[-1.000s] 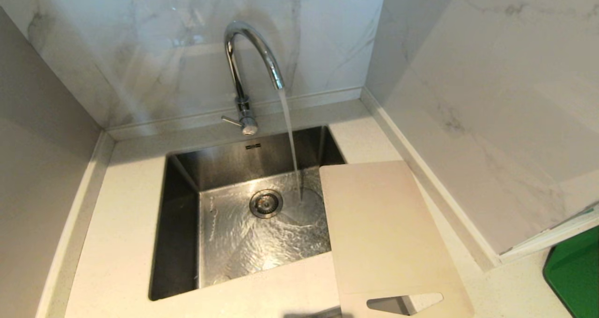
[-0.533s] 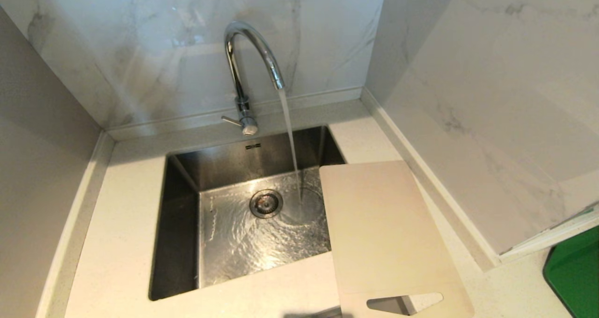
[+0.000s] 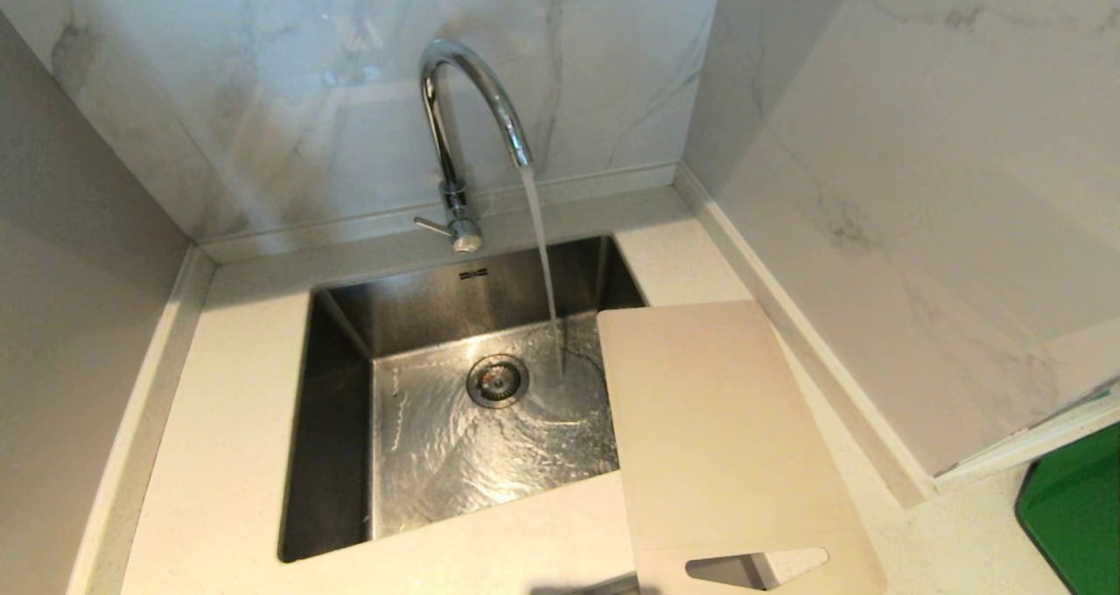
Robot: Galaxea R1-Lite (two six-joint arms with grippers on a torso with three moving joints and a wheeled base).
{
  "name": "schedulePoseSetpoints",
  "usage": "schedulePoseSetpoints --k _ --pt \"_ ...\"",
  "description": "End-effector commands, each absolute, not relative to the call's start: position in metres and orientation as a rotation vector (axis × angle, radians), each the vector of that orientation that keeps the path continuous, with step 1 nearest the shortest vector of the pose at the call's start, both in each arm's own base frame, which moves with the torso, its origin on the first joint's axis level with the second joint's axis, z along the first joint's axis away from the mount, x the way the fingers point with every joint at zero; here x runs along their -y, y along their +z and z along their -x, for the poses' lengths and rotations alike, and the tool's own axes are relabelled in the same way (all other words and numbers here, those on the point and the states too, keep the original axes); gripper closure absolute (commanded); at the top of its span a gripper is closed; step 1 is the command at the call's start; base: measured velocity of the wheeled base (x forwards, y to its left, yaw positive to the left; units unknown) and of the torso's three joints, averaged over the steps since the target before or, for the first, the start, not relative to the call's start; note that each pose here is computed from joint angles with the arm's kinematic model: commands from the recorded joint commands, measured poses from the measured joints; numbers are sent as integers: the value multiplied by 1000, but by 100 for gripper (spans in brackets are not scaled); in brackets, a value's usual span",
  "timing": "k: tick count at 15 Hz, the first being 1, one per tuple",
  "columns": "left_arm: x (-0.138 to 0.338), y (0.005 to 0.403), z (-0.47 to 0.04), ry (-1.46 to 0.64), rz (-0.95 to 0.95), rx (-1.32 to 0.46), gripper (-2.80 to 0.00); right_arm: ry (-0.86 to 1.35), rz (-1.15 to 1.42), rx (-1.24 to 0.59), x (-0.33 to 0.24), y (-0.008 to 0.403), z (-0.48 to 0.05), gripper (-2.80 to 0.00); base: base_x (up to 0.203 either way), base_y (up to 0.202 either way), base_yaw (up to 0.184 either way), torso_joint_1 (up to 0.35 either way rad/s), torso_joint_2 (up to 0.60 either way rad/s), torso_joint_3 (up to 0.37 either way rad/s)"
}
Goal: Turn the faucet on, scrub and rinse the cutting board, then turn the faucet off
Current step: Pick up the cutting board
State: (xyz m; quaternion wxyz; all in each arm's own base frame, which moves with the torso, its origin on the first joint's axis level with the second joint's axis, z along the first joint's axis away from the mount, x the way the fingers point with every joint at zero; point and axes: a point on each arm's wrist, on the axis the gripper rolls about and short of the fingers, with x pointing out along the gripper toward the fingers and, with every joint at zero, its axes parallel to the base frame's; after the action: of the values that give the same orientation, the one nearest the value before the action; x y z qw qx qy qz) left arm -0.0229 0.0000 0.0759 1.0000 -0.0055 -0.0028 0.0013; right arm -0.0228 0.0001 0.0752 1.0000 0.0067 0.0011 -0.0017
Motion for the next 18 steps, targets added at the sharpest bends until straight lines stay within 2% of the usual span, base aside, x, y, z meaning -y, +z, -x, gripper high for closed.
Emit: schedulePoseSetpoints --k 1,4,8,18 --pt "0 76 23 4 12 5 0 -3 -11 -2 0 75 23 0 0 0 0 0 0 0" --pt "0 76 23 5 12 5 0 -4 -8 22 0 82 25 0 0 0 0 0 0 0" --pt "0 76 23 3 12 5 0 32 -3 49 -1 143 43 0 0 0 0 0 0 0" --pt "0 76 23 3 12 5 0 188 21 10 -4 278 17 0 0 0 0 0 0 0"
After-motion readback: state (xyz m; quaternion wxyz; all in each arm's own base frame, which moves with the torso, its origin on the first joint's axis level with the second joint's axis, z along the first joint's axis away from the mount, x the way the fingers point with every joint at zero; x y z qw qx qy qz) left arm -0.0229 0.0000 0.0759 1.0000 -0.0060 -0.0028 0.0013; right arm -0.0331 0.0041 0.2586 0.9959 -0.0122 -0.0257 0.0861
